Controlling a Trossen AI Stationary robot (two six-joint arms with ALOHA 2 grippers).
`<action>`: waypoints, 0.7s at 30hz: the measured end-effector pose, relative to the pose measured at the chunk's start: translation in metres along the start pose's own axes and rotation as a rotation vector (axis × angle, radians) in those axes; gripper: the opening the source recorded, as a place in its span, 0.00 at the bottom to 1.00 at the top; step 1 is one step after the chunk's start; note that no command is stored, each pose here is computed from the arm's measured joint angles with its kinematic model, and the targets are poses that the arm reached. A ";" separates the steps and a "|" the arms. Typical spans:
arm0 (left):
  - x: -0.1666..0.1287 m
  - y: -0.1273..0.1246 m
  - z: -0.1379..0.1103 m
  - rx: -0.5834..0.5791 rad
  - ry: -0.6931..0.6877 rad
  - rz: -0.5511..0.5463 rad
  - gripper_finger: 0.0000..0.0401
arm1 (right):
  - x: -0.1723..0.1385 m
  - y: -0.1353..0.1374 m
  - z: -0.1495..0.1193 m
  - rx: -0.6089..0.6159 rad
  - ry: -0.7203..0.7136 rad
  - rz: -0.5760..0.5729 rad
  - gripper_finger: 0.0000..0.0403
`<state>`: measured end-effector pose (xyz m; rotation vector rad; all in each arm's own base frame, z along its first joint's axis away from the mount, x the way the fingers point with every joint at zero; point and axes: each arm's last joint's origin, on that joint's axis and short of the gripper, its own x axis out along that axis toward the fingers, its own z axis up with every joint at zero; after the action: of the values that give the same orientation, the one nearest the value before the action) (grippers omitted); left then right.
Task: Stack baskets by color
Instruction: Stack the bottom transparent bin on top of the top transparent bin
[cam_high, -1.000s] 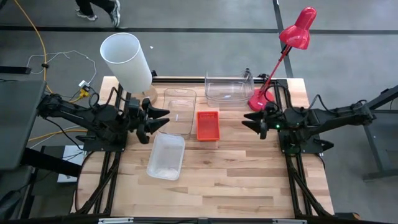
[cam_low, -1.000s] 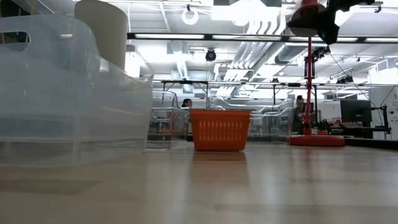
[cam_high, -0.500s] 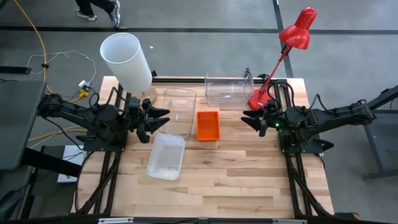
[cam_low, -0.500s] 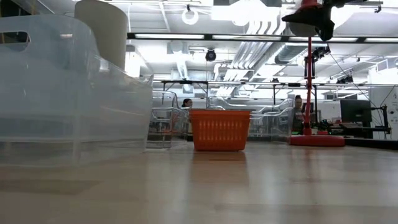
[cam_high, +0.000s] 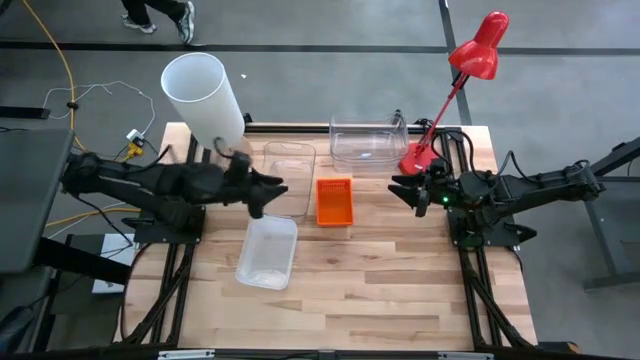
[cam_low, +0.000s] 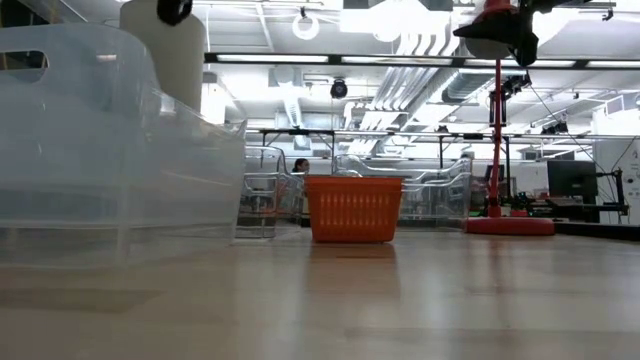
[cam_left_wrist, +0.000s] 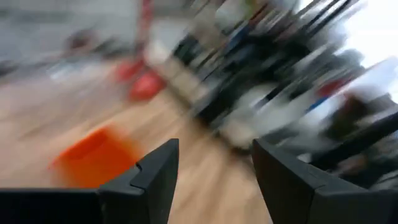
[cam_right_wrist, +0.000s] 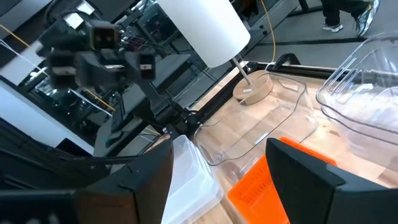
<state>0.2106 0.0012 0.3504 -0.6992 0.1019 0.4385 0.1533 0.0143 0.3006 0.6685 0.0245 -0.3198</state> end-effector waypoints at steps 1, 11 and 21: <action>0.003 0.001 0.001 0.018 0.066 0.074 0.48 | 0.000 0.000 0.000 0.004 0.000 0.000 0.60; 0.039 0.047 -0.028 0.043 0.430 0.720 0.48 | 0.000 0.000 0.000 0.007 0.002 0.002 0.60; 0.063 0.107 -0.045 -0.105 0.406 0.961 0.48 | 0.000 0.000 0.000 0.015 0.003 0.003 0.60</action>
<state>0.2247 0.0676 0.2374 -0.8090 0.8241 1.2194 0.1534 0.0144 0.3007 0.6836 0.0238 -0.3164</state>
